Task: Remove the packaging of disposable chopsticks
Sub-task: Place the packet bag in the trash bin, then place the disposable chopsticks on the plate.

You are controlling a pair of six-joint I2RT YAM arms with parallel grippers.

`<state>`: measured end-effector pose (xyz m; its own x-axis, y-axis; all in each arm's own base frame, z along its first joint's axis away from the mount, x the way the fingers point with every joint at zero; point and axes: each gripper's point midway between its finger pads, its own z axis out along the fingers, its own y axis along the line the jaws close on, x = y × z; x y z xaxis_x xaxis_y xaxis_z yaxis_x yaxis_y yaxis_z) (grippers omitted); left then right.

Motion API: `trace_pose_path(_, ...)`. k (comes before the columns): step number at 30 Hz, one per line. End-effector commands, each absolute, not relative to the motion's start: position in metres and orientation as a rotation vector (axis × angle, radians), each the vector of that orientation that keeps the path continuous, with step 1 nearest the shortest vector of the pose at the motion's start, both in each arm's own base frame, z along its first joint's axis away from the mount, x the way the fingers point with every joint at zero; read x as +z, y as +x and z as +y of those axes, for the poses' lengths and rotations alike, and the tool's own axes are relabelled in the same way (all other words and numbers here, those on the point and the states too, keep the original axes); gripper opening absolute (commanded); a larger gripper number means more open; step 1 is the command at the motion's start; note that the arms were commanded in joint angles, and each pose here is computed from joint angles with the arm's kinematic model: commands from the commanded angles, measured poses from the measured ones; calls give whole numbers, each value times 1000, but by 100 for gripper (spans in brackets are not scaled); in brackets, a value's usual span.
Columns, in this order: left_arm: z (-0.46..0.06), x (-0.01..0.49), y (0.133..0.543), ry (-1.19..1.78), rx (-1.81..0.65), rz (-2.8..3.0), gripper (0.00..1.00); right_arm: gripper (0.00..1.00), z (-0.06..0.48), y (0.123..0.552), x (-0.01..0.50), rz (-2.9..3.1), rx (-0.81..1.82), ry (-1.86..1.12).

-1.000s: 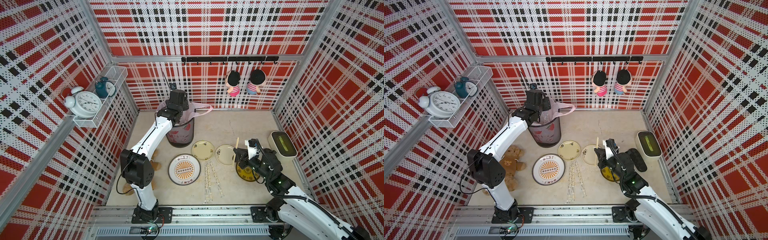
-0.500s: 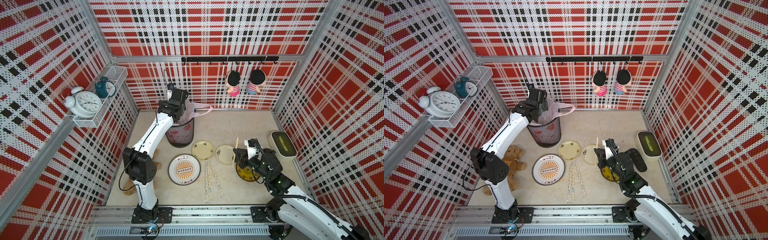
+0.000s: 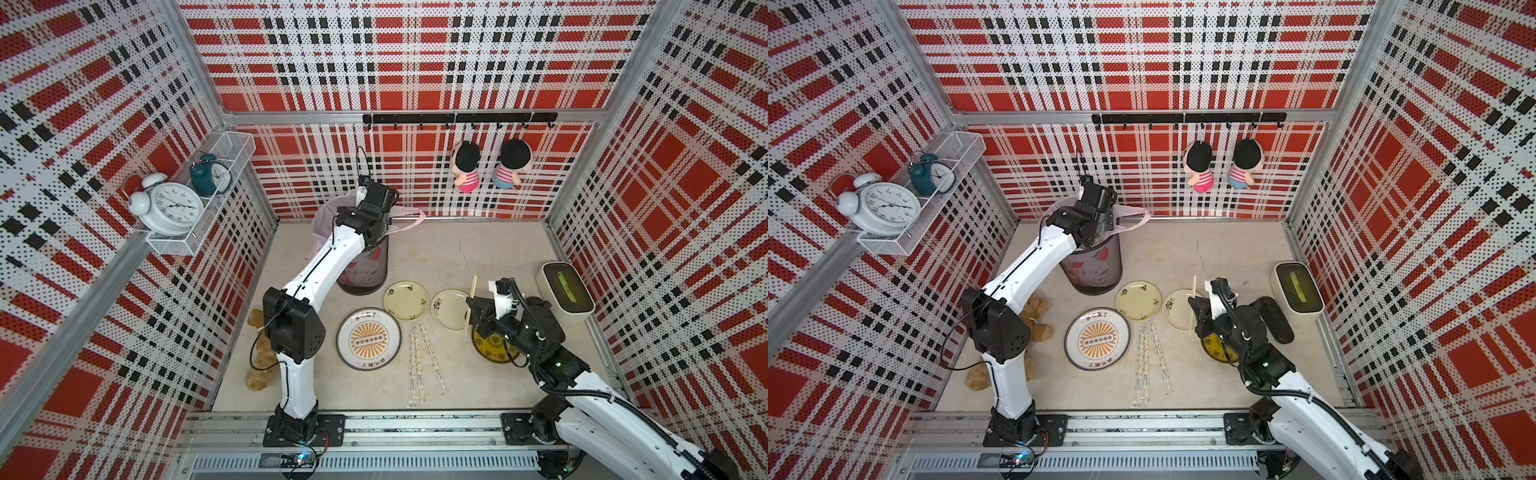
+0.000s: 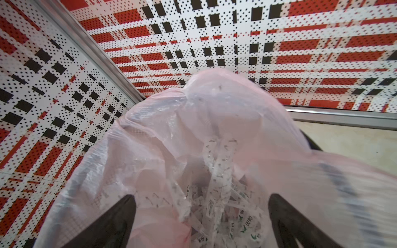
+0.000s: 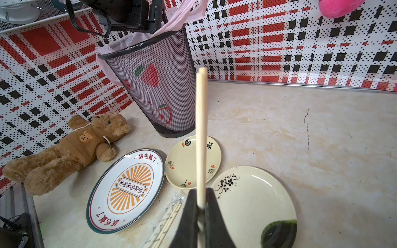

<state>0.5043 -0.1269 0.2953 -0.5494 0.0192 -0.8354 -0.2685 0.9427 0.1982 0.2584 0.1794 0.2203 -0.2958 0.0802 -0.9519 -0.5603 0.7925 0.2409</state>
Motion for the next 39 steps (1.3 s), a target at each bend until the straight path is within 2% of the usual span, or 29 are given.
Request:
trace_pose_path(1,-107,300,507,-223,386,2124,98,0,177,260,226,1742,656,-366)
trace_pose_path(4,-108,307,507,-221,310,2106,94,0,178,260,225,1746,657,-366)
trace_pose_path(7,-115,329,499,-222,188,2034,99,0,179,261,224,1752,657,-366)
trace_pose_path(14,-122,384,463,-212,-46,1852,98,0,182,265,223,1775,663,-364)
trace_pose_path(21,-192,403,381,-33,-336,1697,98,0,181,278,209,1887,649,-295)
trace_pose_path(28,-262,368,297,186,-669,1644,98,0,174,287,184,2042,664,-212)
trace_pose_path(32,-294,329,270,283,-766,1681,98,0,165,291,168,2137,748,-144)
trace_pose_path(36,-325,292,247,375,-855,1713,98,0,155,292,164,2160,1019,-68)
trace_pose_path(39,-351,267,237,459,-849,1768,99,0,131,297,151,2249,974,85)
